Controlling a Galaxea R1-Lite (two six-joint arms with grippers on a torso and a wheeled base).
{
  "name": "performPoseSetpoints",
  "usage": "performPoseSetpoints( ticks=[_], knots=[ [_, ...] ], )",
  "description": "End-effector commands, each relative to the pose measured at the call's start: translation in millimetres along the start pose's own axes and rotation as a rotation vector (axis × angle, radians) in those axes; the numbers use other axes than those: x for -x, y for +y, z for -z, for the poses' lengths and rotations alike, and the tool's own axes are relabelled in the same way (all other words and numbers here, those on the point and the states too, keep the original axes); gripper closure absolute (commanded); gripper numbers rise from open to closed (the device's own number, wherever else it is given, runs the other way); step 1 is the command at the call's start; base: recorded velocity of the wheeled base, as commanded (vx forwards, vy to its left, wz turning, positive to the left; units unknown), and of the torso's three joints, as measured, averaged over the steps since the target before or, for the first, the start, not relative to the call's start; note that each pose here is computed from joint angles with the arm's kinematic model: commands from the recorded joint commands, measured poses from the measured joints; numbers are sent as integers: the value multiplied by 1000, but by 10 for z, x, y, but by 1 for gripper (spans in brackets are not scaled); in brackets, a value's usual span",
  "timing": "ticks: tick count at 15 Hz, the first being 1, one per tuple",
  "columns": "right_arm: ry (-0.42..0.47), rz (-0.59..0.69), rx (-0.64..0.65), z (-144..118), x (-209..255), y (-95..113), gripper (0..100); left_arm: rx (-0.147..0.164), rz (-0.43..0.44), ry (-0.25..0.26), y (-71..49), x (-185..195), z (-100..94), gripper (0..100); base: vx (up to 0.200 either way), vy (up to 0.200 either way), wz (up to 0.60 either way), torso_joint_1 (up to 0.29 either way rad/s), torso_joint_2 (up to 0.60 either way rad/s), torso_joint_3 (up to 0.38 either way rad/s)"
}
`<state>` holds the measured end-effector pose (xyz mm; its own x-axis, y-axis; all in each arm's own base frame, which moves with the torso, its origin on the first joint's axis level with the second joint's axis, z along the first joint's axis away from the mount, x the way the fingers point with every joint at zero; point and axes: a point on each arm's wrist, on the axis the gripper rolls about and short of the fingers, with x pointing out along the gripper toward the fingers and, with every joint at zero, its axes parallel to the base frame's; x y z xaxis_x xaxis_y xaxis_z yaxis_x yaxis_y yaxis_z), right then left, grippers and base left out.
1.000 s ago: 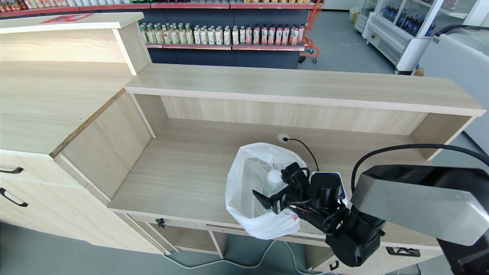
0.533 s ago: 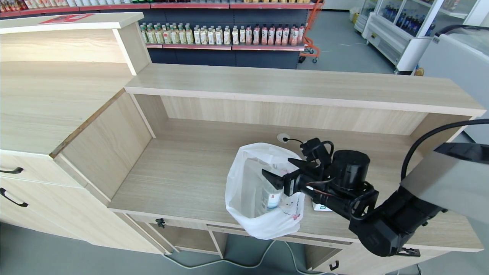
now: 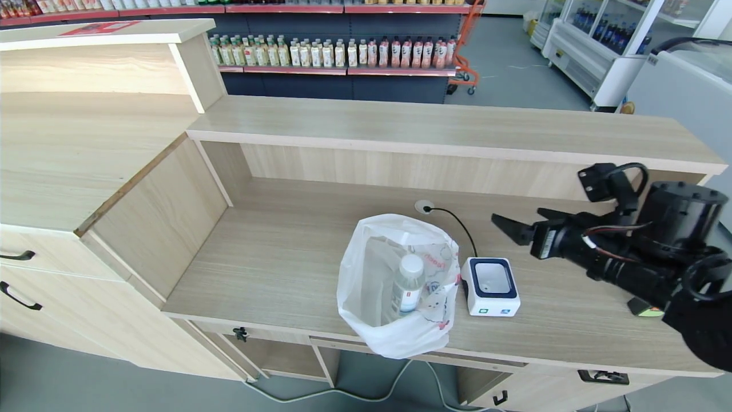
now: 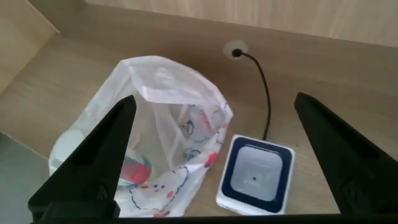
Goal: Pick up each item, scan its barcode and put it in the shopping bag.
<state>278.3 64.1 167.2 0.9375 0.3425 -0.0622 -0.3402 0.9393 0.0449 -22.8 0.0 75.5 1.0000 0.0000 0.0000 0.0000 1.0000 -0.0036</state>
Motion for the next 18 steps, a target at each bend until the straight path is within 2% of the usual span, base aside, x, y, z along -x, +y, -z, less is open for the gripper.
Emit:
performPoseSetpoints(
  ticks=[1, 3, 6, 12, 14, 18],
  knots=[
    [-47, 216, -5, -182, 527, -462, 0, -1, 0, 0, 0, 0, 1, 0, 0, -200, 0, 2, 2, 2],
    [-46, 328, -22, -159, 740, -670, 0, -1, 0, 0, 0, 0, 1, 0, 0, -200, 0, 2, 2, 5],
    [-11, 407, -30, -94, 907, -784, 0, -2, 0, 0, 0, 0, 1, 0, 0, -200, 0, -2, -1, 5],
    [26, 417, -16, -36, 936, -787, 0, -4, 0, 0, 0, 0, 1, 0, 0, -200, 0, 1, 2, 5],
    [91, 417, 11, 120, 1007, -748, 0, -4, 0, 0, 0, 0, 1, 0, 0, -200, 0, 5, 7, 2],
    [163, 420, 46, 290, 1133, -686, 0, -2, 0, 0, 0, 0, 1, 0, 0, -200, 0, 1, 1, 4]
  ],
)
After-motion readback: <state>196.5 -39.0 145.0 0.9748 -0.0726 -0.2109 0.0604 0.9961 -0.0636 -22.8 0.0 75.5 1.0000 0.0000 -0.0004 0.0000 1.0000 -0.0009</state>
